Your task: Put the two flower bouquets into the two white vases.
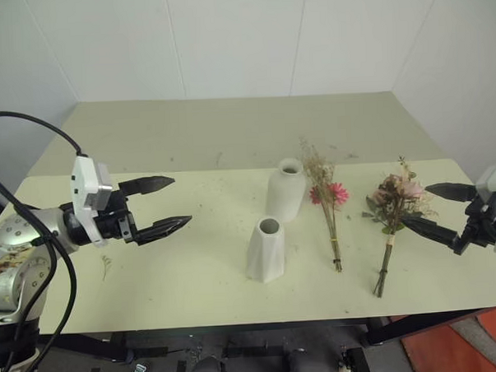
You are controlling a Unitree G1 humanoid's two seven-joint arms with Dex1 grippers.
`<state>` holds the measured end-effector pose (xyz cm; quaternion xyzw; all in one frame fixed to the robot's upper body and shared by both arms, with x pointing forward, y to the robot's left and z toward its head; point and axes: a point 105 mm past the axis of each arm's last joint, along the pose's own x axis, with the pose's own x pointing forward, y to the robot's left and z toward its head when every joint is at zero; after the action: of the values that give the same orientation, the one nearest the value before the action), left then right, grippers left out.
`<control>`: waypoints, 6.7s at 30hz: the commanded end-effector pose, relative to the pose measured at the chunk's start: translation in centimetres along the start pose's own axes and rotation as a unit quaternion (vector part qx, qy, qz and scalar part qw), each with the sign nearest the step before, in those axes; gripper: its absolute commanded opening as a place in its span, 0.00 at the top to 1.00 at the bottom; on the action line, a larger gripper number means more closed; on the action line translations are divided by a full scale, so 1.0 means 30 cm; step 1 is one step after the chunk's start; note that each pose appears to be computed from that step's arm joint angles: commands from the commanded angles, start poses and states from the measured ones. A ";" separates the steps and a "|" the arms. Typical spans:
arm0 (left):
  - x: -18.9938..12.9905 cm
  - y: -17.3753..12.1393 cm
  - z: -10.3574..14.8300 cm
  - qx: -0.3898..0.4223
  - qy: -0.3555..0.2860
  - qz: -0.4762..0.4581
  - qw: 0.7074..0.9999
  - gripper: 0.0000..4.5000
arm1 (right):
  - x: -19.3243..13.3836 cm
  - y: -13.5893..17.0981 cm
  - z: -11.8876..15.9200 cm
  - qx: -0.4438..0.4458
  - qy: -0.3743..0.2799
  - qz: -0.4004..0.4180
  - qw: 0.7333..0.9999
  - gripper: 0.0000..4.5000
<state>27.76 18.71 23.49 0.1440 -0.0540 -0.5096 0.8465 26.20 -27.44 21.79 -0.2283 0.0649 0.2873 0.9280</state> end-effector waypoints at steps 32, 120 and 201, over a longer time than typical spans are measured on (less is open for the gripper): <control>0.040 -0.018 0.045 0.022 -0.048 -0.030 0.998 0.01 | 0.076 -0.085 -0.203 0.384 0.333 -0.068 0.859 0.00; 0.089 0.024 0.072 0.028 -0.063 -0.033 0.997 0.00 | 0.458 0.039 0.549 0.119 -0.322 0.021 0.939 0.95; 0.049 -0.074 0.083 0.019 -0.044 -0.191 0.980 0.00 | 0.465 0.101 -0.150 0.274 0.363 0.012 0.890 0.44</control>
<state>26.75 15.65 24.03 0.1323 -0.0558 -0.6645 0.7334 35.64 -20.14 12.52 -0.0523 0.4893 0.1684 0.8541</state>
